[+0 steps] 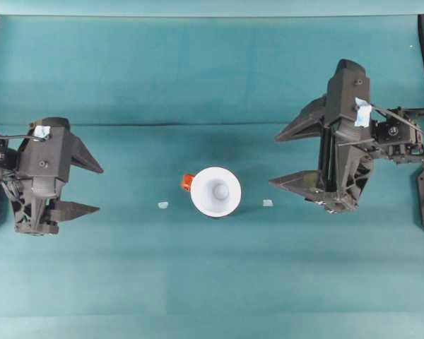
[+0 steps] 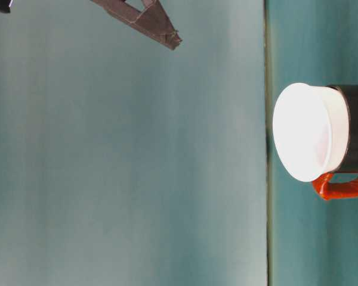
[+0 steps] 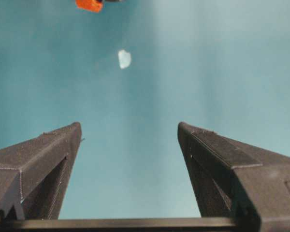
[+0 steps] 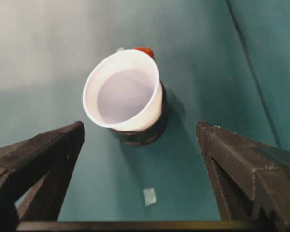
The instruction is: Put the paper cup into the moved red handle cup holder.
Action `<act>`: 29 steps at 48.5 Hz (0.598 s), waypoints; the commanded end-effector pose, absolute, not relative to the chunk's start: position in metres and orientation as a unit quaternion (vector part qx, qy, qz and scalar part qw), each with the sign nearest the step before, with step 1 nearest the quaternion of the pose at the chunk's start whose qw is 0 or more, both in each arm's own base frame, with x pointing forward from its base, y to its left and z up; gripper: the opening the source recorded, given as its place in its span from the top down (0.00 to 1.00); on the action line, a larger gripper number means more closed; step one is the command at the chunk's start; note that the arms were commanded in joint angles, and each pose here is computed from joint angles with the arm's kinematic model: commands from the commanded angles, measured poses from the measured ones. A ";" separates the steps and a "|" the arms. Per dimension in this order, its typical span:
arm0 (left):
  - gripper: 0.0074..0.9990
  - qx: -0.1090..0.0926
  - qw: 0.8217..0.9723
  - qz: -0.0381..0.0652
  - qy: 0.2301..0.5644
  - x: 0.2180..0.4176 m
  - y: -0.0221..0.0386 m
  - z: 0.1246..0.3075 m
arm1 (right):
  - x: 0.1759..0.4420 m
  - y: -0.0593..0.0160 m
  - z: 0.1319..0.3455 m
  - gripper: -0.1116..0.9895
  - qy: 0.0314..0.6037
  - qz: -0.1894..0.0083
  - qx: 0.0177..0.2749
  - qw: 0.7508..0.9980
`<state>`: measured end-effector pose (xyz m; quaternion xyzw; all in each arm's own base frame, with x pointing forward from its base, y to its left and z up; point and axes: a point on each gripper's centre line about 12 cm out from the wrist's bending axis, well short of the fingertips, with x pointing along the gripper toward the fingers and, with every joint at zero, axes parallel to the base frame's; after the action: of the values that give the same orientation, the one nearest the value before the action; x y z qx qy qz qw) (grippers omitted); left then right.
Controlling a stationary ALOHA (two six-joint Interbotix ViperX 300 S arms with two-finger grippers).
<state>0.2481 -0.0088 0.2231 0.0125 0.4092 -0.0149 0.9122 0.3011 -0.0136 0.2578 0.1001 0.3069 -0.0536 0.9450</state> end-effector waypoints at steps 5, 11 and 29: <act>0.12 0.013 0.918 -0.015 0.397 0.252 -0.0092 0.231 | 0.301 -0.0144 0.264 0.12 0.297 -0.054 0.101 0.948; 0.12 0.012 0.918 -0.015 0.397 0.252 -0.0088 0.231 | 0.302 -0.0149 0.264 0.11 0.296 -0.055 0.102 0.948; 0.12 0.012 0.917 -0.015 0.397 0.251 -0.0088 0.230 | 0.300 -0.0148 0.260 0.12 0.301 -0.055 0.102 0.947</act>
<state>0.2481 -0.0084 0.2231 0.0122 0.4093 -0.0142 0.9122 0.2993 -0.0144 0.2538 0.1005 0.3118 -0.0555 0.9432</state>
